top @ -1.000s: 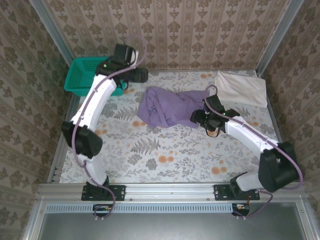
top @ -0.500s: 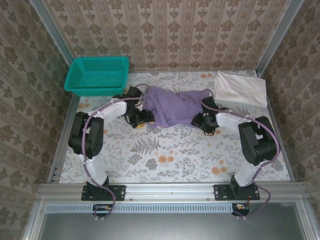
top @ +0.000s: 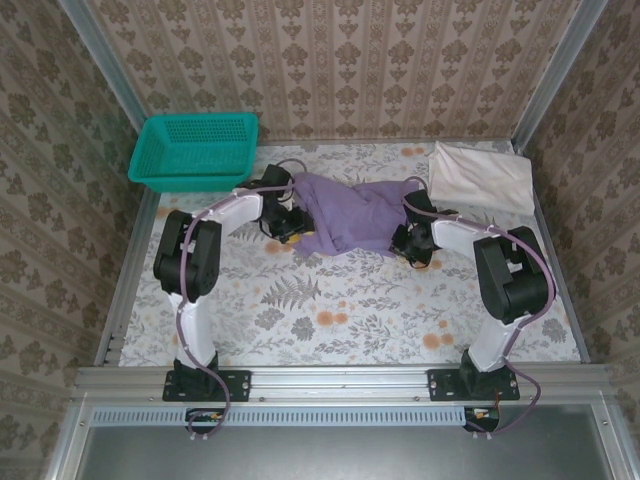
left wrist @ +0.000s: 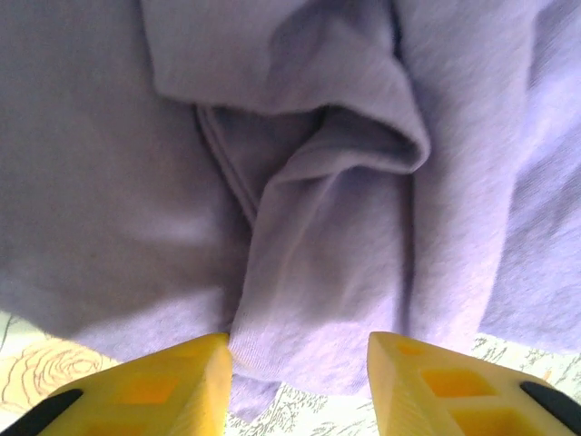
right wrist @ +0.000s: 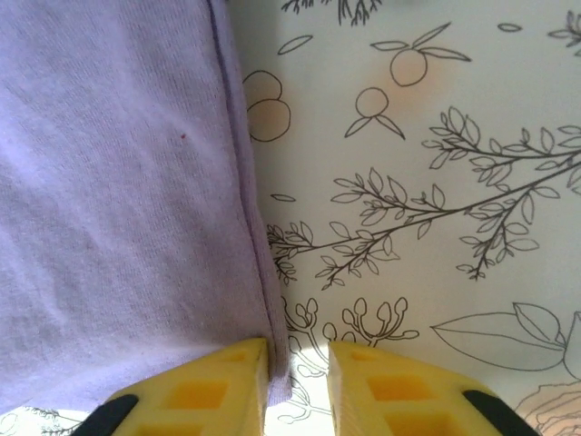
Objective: Fold and stack the t-shirts
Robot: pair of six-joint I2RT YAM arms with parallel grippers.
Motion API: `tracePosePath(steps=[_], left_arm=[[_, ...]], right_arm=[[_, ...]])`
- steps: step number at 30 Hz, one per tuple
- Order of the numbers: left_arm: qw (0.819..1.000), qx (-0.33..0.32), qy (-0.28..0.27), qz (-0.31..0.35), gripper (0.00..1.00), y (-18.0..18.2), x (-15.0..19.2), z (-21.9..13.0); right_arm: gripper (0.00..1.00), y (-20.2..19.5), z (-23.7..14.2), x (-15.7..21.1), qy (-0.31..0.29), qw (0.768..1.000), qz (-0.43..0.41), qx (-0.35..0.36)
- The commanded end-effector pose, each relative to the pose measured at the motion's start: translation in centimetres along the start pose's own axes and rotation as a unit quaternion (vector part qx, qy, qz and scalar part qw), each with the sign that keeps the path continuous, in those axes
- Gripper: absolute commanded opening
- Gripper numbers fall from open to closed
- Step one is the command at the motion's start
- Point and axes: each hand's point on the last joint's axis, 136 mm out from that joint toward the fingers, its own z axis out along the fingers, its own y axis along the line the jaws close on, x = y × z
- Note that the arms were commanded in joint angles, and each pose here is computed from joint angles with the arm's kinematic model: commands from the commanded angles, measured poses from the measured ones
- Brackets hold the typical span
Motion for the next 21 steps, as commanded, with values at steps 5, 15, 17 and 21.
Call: tracePosePath(steps=[5, 15, 17, 21], left_arm=[[1.000, 0.003, 0.008, 0.006, 0.28, -0.6, -1.1, 1.0], [0.999, 0.004, 0.007, 0.031, 0.00, -1.1, -1.0, 0.1], [0.999, 0.007, -0.007, 0.045, 0.00, -1.6, -1.2, -0.9], [0.993, 0.021, -0.078, 0.091, 0.00, -3.7, -1.7, -5.5]], right_arm=[[0.16, 5.2, 1.8, -1.2, -0.008, 0.994, -0.035, -0.104], [0.02, 6.6, 0.1, -1.5, -0.016, 0.989, -0.048, -0.142], [0.00, 6.8, -1.0, -1.6, -0.021, 0.987, -0.054, -0.148], [0.00, 7.6, -4.8, -2.0, -0.054, 0.981, -0.074, -0.171]])
